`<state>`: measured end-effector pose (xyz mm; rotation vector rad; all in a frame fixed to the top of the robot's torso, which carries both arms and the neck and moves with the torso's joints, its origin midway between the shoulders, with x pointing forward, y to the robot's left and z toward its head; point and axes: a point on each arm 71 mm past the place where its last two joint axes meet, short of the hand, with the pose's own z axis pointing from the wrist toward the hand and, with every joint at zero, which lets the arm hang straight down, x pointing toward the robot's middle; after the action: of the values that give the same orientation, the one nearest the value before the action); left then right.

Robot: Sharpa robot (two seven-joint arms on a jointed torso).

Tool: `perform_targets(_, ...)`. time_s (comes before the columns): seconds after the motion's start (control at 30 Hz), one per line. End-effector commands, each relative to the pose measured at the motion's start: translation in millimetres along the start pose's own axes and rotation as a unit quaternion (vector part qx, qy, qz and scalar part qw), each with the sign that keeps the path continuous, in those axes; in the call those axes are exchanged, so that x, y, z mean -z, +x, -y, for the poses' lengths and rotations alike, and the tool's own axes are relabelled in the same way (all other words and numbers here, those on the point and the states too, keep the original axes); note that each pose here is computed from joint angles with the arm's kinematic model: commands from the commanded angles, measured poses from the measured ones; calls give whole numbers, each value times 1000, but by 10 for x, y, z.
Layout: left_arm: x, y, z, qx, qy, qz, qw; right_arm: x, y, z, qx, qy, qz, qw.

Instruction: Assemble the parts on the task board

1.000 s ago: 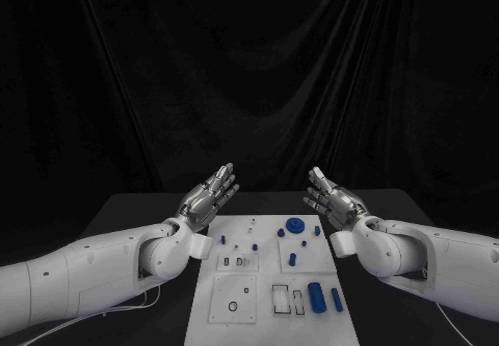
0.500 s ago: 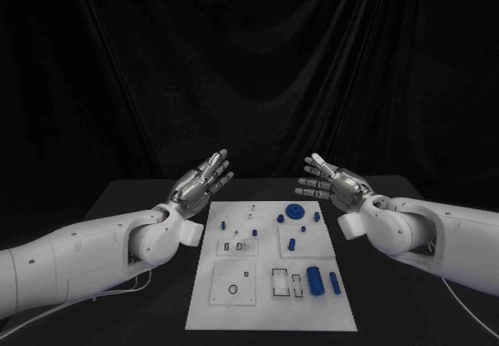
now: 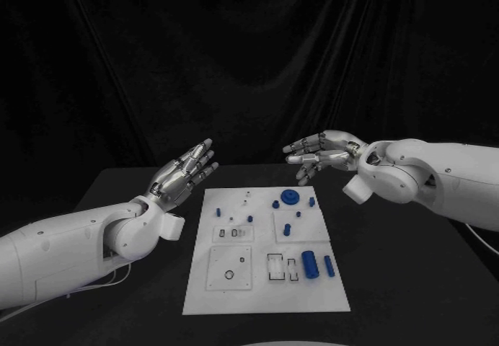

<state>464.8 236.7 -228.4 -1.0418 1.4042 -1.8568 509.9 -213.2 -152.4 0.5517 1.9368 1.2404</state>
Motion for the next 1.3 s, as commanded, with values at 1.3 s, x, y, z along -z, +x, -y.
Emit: perform_targets(1.3, -13, 75, 221, -46, 54, -62, 996, -287, 305, -69, 686, -56, 1, 725)
